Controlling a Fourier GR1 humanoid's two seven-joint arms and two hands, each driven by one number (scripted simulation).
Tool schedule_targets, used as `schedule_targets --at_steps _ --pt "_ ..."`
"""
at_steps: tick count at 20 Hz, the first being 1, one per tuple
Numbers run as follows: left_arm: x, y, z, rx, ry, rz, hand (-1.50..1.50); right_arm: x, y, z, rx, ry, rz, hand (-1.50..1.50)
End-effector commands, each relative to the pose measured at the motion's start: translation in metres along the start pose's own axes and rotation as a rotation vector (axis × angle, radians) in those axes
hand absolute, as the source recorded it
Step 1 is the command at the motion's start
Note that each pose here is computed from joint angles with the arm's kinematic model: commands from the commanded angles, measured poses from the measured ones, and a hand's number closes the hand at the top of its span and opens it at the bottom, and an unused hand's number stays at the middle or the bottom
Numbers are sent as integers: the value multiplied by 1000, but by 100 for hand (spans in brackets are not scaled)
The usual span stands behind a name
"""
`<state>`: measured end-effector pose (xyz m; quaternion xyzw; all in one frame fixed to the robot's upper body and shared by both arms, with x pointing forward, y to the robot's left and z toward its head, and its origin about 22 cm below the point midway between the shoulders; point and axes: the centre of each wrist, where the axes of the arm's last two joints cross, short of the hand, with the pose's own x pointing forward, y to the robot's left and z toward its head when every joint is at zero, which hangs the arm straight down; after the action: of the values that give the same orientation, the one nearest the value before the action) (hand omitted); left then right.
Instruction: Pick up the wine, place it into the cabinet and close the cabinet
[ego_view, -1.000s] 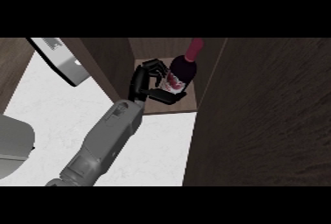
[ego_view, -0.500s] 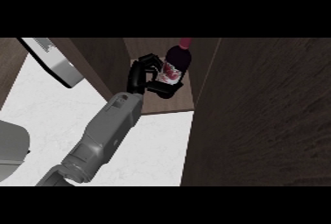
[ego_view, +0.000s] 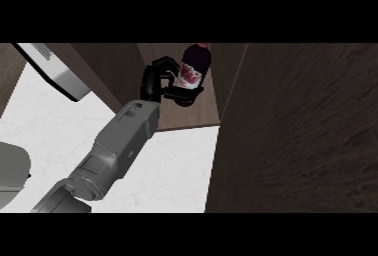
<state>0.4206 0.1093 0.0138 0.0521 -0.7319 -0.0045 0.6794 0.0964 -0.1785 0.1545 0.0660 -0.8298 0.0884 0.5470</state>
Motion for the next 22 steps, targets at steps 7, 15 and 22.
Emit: schedule_targets --at_steps 7,15,22 --pt "7 14 -11 58 -68 -140 -150 29 0 12 48 -2 -115 -150" --pt "20 32 -24 147 -68 -227 -150 22 -1 14 59 -16 -102 -150" --pt "21 31 -24 26 -133 -74 -150 31 -2 17 79 -25 -114 -150"
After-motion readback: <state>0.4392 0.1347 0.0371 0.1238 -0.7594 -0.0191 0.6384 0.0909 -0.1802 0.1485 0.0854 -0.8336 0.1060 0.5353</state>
